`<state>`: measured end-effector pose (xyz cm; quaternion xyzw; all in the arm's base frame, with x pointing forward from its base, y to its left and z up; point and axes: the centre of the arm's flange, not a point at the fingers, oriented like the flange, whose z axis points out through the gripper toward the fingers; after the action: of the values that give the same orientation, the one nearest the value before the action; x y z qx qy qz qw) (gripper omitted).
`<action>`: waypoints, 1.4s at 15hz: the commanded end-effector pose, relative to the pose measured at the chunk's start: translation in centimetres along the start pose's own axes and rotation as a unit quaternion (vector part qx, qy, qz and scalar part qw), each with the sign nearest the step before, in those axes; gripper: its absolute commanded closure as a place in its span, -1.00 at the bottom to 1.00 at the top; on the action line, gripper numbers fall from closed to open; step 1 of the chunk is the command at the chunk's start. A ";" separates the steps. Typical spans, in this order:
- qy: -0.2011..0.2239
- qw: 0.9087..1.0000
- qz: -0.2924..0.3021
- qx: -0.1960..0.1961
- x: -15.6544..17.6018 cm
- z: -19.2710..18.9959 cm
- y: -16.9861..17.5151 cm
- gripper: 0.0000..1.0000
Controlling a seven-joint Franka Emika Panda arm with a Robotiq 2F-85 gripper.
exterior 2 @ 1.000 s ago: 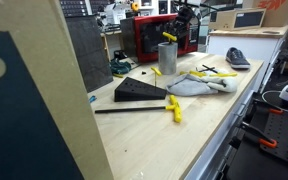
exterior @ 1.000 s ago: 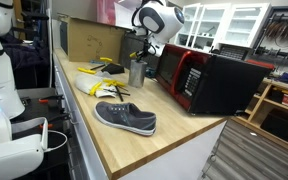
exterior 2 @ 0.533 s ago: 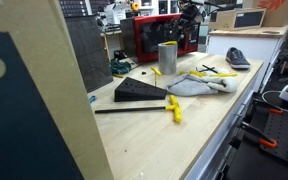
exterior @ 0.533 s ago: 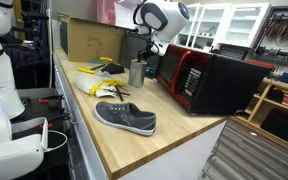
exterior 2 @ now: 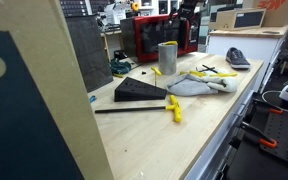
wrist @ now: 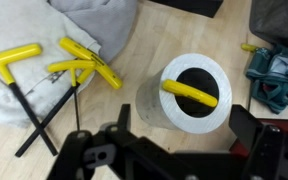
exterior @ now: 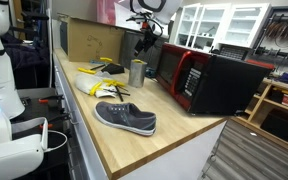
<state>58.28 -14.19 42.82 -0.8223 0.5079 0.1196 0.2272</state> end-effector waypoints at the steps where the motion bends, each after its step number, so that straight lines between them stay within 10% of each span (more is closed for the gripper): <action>1: 0.043 0.994 -0.072 -0.067 -4.6 -0.4 -0.9 -1.00; 7: 0.115 0.958 -0.188 -0.183 -8.4 1.6 -3.9 -1.00; 12: 0.183 0.905 -0.277 -0.266 -9.5 2.0 -3.8 -1.00; 13: 0.161 0.923 -0.244 -0.252 -9.0 2.7 -4.7 -1.00; 21: 0.182 0.896 -0.299 -0.274 -9.1 3.9 -5.1 -1.00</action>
<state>58.59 -3.69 45.02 -0.9647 0.2489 0.0477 -0.0716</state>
